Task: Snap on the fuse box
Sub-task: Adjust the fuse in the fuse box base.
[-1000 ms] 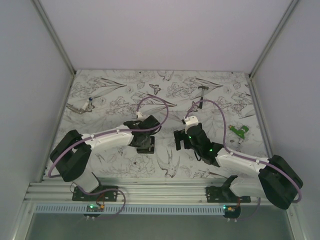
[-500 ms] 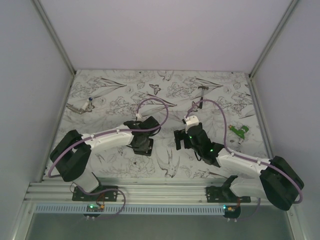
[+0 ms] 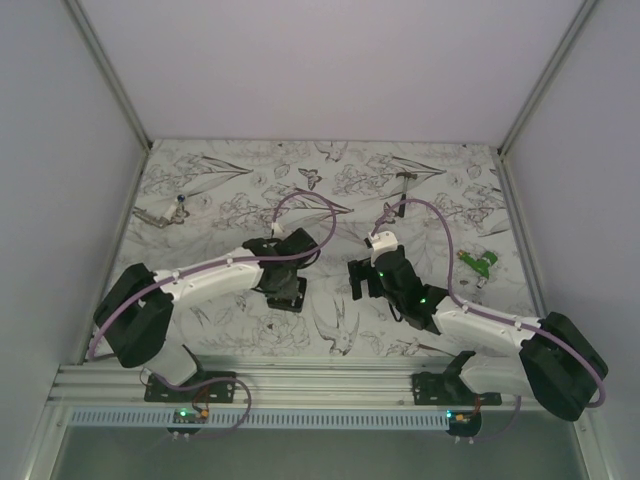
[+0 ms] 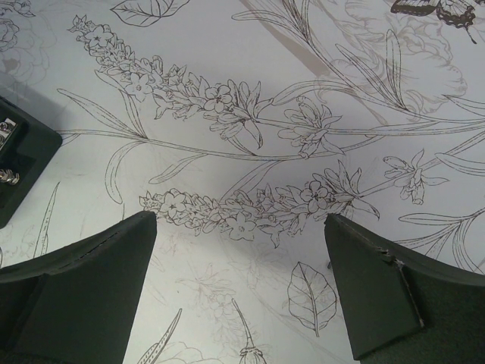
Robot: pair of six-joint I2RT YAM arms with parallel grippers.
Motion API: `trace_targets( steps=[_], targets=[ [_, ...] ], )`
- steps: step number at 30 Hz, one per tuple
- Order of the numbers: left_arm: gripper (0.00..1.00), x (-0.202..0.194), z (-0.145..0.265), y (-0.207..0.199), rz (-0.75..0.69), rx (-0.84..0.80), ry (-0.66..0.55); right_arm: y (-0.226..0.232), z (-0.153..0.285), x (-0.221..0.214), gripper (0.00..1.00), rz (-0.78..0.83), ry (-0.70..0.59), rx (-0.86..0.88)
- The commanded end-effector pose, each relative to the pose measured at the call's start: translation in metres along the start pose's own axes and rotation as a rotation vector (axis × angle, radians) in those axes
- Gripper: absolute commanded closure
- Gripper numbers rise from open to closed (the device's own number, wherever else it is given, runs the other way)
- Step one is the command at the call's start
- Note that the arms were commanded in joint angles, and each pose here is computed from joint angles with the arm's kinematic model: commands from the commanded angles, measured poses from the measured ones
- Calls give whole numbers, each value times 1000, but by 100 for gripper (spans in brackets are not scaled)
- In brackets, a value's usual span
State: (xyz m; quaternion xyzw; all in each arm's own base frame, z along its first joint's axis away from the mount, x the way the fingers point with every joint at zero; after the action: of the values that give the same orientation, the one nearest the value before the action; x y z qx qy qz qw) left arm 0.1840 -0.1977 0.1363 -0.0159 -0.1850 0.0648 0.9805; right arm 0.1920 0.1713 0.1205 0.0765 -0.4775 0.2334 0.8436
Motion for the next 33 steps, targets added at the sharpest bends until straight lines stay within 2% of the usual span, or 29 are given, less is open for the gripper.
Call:
trace_targets(
  steps=[1,5,18,33],
  targets=[
    [77,5,7,7,-18,24,2,-2,1,7,1,-16,-42,-5],
    [84,5,4,7,-18,30,19,-2,1,7,1,-19,-42,-5],
    [86,5,-4,10,-21,63,32,-2,1,7,1,-16,-39,-6],
    [100,-4,-16,11,-14,90,90,-1,1,7,1,-16,-40,-3]
  ],
)
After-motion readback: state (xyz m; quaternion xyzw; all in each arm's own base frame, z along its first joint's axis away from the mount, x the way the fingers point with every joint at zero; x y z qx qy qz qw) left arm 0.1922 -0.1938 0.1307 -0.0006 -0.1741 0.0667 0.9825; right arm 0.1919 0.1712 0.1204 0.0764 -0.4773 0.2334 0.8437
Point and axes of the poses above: each gripper's point midway between its finger pads, its own z axis back along the fingers, its own y axis along the line the jaws close on, x = y × z, the point moved 9 cm from there along z, back along the fingers, and after that the axes turned 8 degrees about z, right-handed, at the moved point
